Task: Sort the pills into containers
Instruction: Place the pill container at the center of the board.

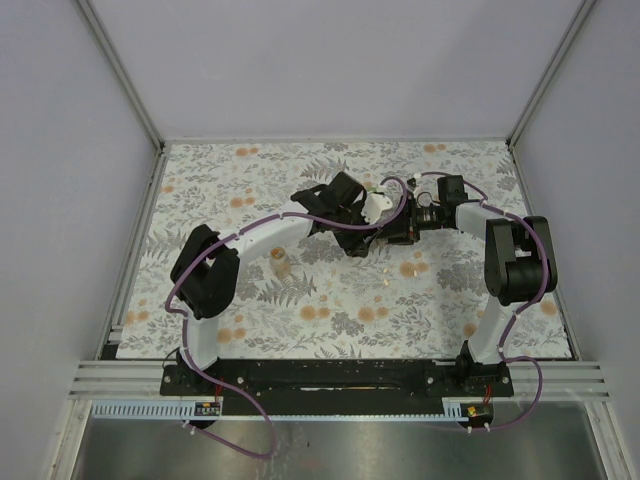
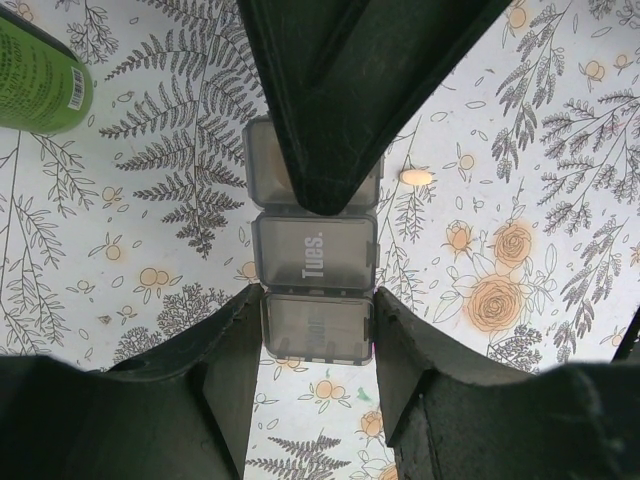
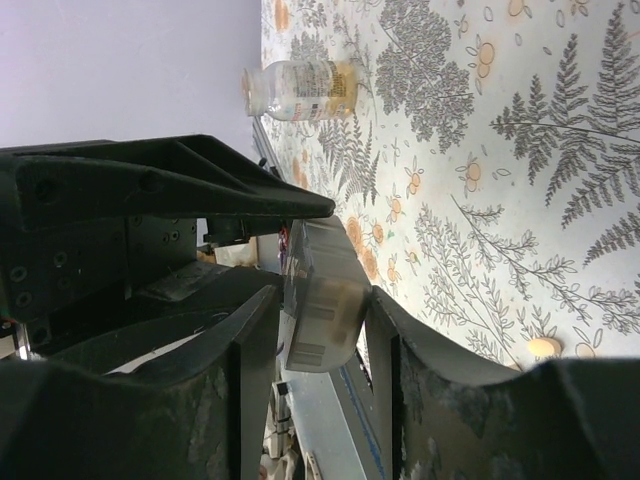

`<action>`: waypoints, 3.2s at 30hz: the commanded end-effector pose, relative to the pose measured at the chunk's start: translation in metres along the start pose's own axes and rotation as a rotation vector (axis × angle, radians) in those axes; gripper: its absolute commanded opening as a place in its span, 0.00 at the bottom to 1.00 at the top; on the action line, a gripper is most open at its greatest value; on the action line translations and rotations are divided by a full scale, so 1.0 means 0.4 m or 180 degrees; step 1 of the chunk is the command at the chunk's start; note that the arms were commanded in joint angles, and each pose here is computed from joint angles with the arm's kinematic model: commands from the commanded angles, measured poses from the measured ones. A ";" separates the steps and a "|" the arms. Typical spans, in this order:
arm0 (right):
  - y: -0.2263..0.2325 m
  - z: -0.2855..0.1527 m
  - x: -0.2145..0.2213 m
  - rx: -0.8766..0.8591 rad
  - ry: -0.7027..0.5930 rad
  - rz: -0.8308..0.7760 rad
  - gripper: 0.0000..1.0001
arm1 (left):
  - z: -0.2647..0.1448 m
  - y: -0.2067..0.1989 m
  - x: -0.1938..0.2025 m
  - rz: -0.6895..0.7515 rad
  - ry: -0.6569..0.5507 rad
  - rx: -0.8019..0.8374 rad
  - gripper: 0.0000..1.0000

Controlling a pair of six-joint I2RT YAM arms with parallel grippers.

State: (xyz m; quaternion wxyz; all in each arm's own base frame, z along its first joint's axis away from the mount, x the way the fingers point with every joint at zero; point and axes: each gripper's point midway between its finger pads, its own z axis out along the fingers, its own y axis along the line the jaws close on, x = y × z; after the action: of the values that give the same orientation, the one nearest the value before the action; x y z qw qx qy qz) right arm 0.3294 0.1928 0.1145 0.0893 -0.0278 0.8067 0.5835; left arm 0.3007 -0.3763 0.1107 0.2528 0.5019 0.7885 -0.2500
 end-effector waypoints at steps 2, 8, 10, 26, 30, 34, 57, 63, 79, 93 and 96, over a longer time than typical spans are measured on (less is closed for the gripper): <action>0.065 -0.018 -0.017 -0.0259 -0.0014 -0.0275 0.52 | -0.070 -0.003 -0.082 0.0019 -0.0345 -0.0005 0.00; 0.065 -0.017 -0.015 -0.0277 -0.0007 -0.0275 0.51 | -0.071 0.002 -0.082 -0.0024 -0.0360 -0.0004 0.00; 0.066 -0.017 -0.014 -0.0292 -0.0005 -0.0275 0.49 | -0.071 0.003 -0.086 -0.0031 -0.0376 0.0000 0.00; 0.062 -0.015 -0.019 -0.0240 -0.0096 -0.0341 0.00 | -0.066 -0.007 -0.088 -0.0150 -0.0379 0.0105 0.00; 0.067 -0.022 -0.025 -0.0171 -0.0165 -0.0439 0.00 | -0.064 -0.013 -0.092 -0.0196 -0.0379 0.0141 0.00; 0.068 -0.021 -0.024 -0.0137 -0.0161 -0.0448 0.08 | -0.066 -0.011 -0.092 -0.0192 -0.0375 0.0134 0.00; 0.077 -0.036 -0.027 -0.0043 -0.0177 -0.0455 0.75 | -0.067 0.039 -0.022 0.0341 -0.0148 -0.0189 0.00; 0.059 -0.060 -0.051 0.0106 -0.0323 -0.0471 0.76 | -0.073 0.059 0.021 0.0764 0.0021 -0.0272 0.00; -0.008 -0.147 -0.085 0.1324 -0.0597 -0.0903 0.87 | -0.005 0.062 0.116 0.1883 0.0380 -0.0028 0.00; -0.033 -0.152 -0.076 0.1406 -0.0483 -0.0744 0.89 | 0.113 0.021 0.197 0.2111 0.0807 0.0128 0.08; -0.031 -0.151 -0.074 0.1374 -0.0478 -0.0734 0.89 | 0.120 0.016 0.204 0.2110 0.0837 0.0144 0.11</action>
State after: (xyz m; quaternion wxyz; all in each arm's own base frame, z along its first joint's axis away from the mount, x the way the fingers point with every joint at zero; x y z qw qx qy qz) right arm 0.3457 0.1311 0.1170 0.2059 -0.0476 0.8998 0.3817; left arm 0.2804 -0.3465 0.0234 0.2030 0.7565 0.6109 -0.1154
